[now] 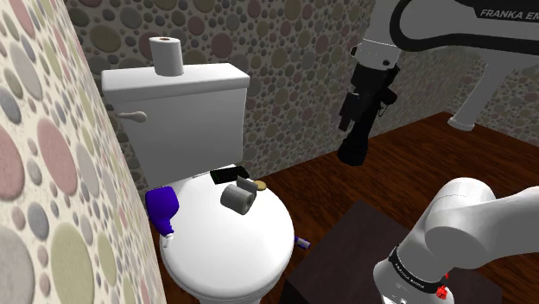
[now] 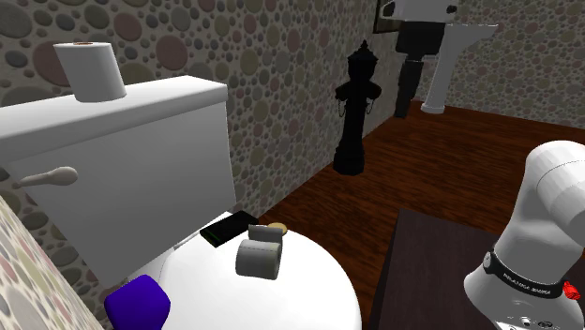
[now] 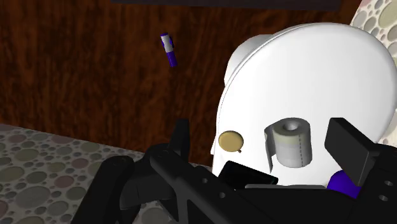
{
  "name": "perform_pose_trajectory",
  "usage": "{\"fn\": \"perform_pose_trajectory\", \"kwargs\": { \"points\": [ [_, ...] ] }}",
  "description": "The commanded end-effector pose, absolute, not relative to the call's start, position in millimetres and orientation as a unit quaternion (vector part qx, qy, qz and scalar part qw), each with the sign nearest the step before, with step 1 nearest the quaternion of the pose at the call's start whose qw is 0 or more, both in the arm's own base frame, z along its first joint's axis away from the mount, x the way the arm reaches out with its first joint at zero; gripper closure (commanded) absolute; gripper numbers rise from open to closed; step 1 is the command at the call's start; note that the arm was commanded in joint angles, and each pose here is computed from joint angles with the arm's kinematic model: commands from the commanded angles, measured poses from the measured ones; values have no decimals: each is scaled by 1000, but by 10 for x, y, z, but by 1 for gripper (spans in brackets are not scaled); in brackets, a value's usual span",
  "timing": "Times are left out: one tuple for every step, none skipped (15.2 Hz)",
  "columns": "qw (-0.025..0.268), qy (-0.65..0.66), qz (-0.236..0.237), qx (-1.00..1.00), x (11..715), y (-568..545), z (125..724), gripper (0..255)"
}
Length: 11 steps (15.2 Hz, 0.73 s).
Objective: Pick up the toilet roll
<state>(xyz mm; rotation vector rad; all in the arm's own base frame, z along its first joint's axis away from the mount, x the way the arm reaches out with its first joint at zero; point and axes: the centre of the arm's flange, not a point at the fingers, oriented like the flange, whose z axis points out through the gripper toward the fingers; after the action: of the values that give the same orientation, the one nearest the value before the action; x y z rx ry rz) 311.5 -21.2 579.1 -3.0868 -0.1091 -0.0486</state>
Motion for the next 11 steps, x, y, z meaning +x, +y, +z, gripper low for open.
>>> {"fn": "perform_pose_trajectory", "kwargs": {
  "points": [
    [26, -35, -16, -999, 3115, -212, 5791, 0],
    [32, -39, -15, -999, 3203, -211, 5692, 0],
    [38, -42, -15, -998, 3291, -209, 5592, 0],
    [44, -45, -15, -998, 3379, -205, 5493, 0],
    [49, -48, -14, -998, 3467, -199, 5393, 0],
    [55, -52, -14, -997, 3555, -192, 5294, 0],
    [61, -55, -13, -997, 3642, -183, 5194, 0],
    [66, -58, -13, -996, 3730, -172, 5094, 0],
    [72, -62, -13, -995, 3817, -159, 4995, 0],
    [78, -65, -12, -995, 3904, -145, 4896, 0],
    [84, -68, -12, -994, 3991, -129, 4796, 0]
  ]
}}
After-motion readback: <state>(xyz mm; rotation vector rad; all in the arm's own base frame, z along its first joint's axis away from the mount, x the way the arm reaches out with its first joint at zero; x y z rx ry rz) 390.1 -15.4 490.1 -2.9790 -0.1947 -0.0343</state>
